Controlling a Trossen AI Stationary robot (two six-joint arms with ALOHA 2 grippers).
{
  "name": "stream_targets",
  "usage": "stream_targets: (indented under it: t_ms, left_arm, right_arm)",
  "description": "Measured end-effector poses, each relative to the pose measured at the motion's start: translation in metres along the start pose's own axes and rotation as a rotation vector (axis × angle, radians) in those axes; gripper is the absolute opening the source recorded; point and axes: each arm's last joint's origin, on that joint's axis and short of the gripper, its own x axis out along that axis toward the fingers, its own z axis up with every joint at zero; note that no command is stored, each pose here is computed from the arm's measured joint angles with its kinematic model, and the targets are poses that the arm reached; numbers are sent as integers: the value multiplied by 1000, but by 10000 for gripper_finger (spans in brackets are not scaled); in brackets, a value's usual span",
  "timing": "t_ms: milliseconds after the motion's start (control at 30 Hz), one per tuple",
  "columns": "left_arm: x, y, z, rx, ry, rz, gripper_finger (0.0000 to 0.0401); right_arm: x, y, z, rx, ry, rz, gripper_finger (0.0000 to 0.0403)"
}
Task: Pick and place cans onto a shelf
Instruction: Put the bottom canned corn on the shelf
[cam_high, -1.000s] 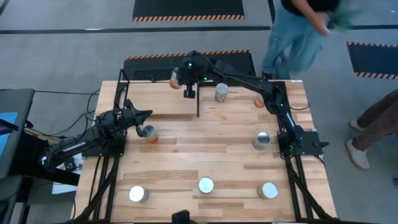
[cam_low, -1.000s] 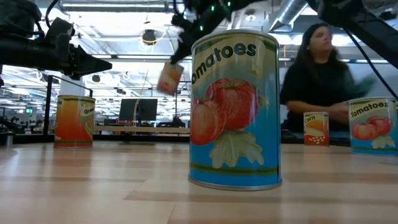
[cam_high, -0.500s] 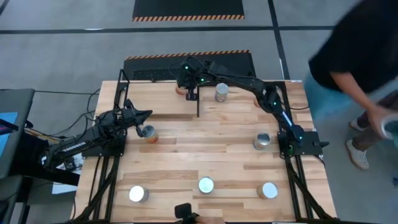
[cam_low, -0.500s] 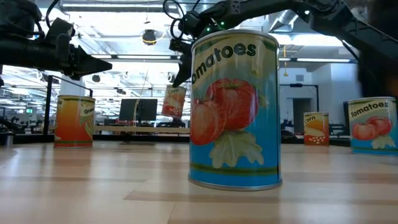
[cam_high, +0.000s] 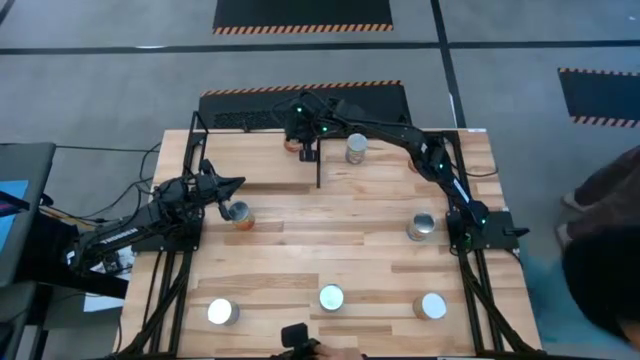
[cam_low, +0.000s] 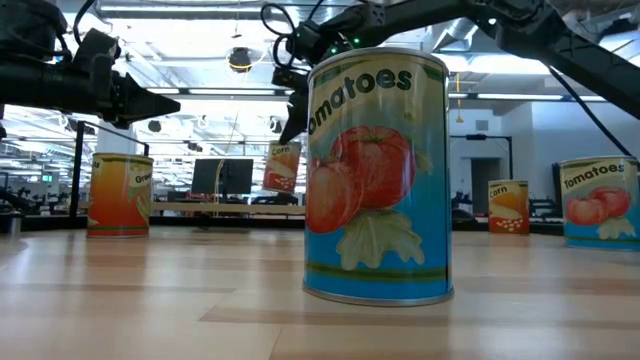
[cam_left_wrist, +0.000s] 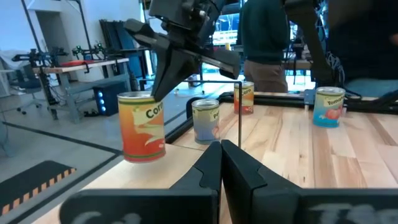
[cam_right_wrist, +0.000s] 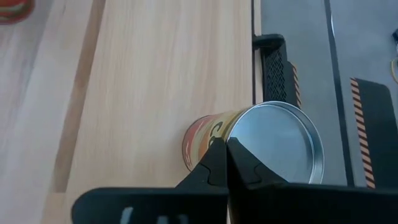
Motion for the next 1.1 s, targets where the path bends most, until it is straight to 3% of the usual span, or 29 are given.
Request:
stream_targets:
  t_ms: [733,933,1100]
  left_arm:
    - [0,0,0,0,0,0,0]
    - [0,0,0,0,0,0,0]
    - [0,0,0,0,0,-1,0]
  right_arm:
    - [0,-12,-6,13,-5,-17,4]
    - [27,-1,-12,-8,30,11,5]
    - [30,3,-10,-45,38,-5,5]
